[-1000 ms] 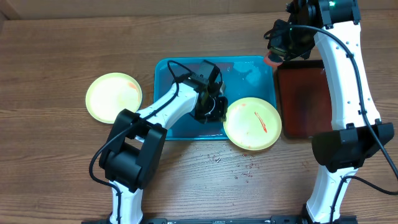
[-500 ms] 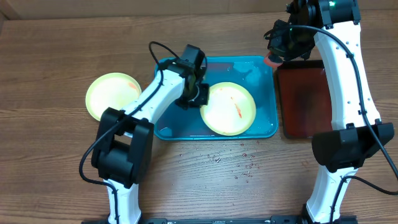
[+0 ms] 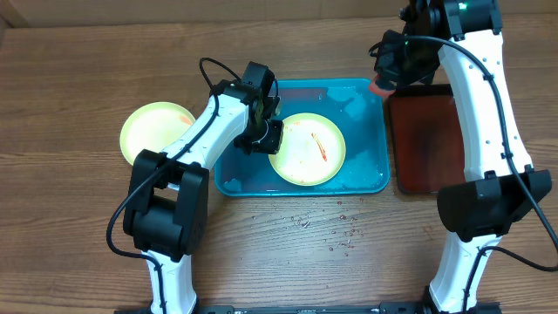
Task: Clean dirty plates on tray and stack at the side
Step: 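Grip second yellow plate rim with left gripper and drag it left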
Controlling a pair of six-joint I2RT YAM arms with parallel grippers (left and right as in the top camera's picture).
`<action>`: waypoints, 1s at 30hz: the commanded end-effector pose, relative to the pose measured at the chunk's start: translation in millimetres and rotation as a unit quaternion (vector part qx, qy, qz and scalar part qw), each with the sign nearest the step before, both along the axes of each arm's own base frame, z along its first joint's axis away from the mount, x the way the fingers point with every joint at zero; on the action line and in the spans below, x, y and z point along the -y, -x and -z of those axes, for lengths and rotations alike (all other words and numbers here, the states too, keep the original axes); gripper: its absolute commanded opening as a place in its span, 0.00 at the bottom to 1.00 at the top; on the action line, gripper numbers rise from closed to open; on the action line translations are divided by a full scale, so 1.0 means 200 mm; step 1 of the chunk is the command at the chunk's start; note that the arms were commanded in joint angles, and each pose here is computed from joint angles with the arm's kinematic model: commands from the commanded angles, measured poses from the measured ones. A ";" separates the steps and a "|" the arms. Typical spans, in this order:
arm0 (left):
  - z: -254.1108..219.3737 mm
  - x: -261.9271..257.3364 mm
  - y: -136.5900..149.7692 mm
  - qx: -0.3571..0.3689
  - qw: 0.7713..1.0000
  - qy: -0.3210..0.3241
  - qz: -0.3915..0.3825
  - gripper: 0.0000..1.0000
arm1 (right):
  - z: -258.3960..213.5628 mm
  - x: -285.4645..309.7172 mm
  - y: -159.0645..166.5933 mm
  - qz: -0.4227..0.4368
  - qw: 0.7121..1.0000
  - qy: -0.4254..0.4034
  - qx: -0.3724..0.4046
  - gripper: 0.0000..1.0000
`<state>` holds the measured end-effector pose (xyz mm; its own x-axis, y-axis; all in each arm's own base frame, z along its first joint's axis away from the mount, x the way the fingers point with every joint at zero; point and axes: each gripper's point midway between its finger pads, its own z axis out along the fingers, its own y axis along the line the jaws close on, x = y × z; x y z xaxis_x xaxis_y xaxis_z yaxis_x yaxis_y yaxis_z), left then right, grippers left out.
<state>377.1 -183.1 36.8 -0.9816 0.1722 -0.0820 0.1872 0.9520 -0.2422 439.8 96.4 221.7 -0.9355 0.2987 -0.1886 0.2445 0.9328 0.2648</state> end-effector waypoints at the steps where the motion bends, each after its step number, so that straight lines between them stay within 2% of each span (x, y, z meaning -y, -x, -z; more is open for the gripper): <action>1: 0.05 0.03 0.04 -0.015 1.000 0.009 0.013 0.32 | 0.04 -0.01 0.01 -0.006 1.000 0.006 -0.008 0.04; 17: 0.10 0.00 0.11 -0.056 0.997 0.004 -0.053 0.34 | 0.11 -0.04 0.00 -0.010 1.000 -0.006 -0.015 0.04; 18: 0.10 0.00 0.12 -0.056 0.997 0.004 -0.053 0.32 | 0.11 -0.04 0.00 -0.010 1.000 -0.006 -0.014 0.04; 20: 0.11 0.00 0.12 -0.056 0.997 0.003 -0.053 0.18 | 0.11 -0.04 0.00 -0.010 1.000 -0.006 -0.014 0.04; 21: 0.12 0.00 0.11 -0.056 0.997 0.002 -0.053 0.16 | 0.11 -0.04 0.00 -0.010 1.000 -0.006 -0.014 0.04; 27: 0.16 0.00 0.11 -0.058 0.997 0.003 -0.041 0.13 | 0.11 -0.04 0.00 -0.010 1.000 -0.006 -0.016 0.04; 30: 0.16 -0.03 0.08 -0.041 0.999 -0.002 -0.016 0.09 | 0.11 -0.04 0.00 -0.010 1.000 -0.006 -0.015 0.04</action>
